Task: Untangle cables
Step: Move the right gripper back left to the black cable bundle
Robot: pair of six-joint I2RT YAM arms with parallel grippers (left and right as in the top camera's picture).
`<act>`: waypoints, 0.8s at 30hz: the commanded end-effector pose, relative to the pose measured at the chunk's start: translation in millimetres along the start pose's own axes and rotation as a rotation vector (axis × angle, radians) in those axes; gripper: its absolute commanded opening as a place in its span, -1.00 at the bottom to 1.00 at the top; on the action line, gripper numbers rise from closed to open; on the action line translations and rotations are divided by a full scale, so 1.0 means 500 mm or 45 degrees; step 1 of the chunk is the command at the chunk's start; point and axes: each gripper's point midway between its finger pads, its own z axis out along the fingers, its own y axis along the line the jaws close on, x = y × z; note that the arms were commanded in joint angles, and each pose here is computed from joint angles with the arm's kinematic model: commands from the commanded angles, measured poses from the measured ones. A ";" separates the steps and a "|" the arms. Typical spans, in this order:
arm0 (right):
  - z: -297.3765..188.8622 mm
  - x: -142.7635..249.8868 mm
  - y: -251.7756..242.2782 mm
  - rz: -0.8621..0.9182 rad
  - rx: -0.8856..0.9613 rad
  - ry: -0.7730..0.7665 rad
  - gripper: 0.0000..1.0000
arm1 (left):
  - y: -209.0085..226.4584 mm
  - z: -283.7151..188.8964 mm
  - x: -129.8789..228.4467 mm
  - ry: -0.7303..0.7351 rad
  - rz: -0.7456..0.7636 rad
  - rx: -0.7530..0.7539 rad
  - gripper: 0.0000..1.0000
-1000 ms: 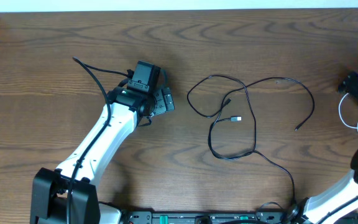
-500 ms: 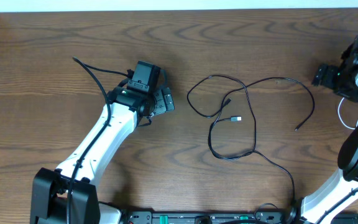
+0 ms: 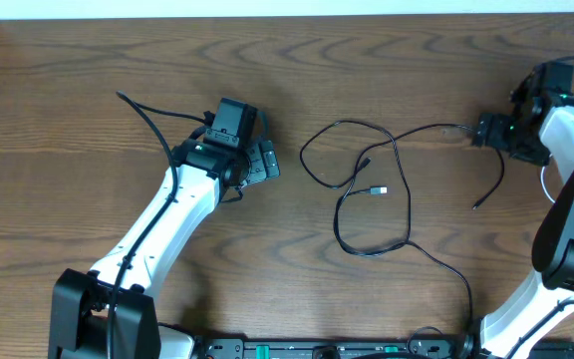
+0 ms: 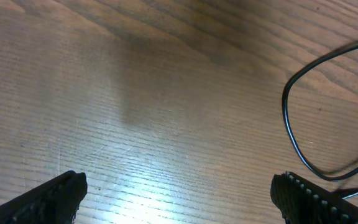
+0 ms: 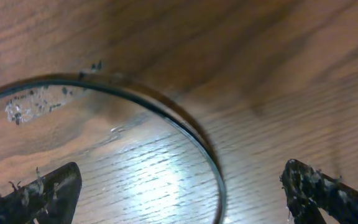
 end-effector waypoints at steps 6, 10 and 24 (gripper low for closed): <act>0.057 0.056 0.027 -0.063 -0.019 0.037 0.99 | 0.005 -0.002 -0.004 -0.011 0.005 -0.014 0.99; 0.083 0.090 0.040 -0.083 -0.037 0.048 0.99 | 0.005 -0.002 -0.004 -0.011 0.005 -0.014 0.99; 0.136 0.199 0.148 -0.198 -0.240 0.080 -0.98 | 0.005 -0.002 -0.004 -0.011 0.005 -0.014 0.99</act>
